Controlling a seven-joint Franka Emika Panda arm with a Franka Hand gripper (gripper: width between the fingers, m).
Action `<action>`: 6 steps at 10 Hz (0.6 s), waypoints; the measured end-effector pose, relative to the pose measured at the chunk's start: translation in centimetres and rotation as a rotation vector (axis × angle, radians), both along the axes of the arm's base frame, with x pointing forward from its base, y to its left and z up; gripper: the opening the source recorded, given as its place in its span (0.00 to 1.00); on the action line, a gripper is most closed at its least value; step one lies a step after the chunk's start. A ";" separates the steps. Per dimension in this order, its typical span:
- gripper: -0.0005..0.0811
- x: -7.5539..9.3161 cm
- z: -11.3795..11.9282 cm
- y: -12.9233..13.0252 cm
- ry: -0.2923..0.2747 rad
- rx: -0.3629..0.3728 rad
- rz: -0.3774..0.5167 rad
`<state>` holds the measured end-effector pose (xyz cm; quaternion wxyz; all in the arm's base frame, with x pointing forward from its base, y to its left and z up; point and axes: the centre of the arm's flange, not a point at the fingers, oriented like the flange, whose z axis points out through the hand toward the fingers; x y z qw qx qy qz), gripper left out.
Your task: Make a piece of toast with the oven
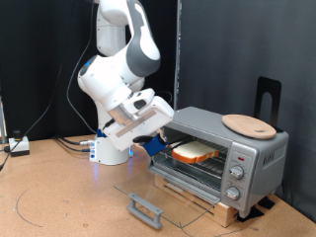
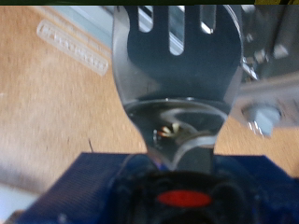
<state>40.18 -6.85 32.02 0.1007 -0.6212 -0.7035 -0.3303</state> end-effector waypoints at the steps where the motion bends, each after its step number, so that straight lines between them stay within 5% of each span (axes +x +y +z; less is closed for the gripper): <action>1: 0.52 0.1 0.6 -1.4 -0.004 0.009 -0.008; 6: 0.52 0.3 2.1 -6.5 0.038 0.009 0.005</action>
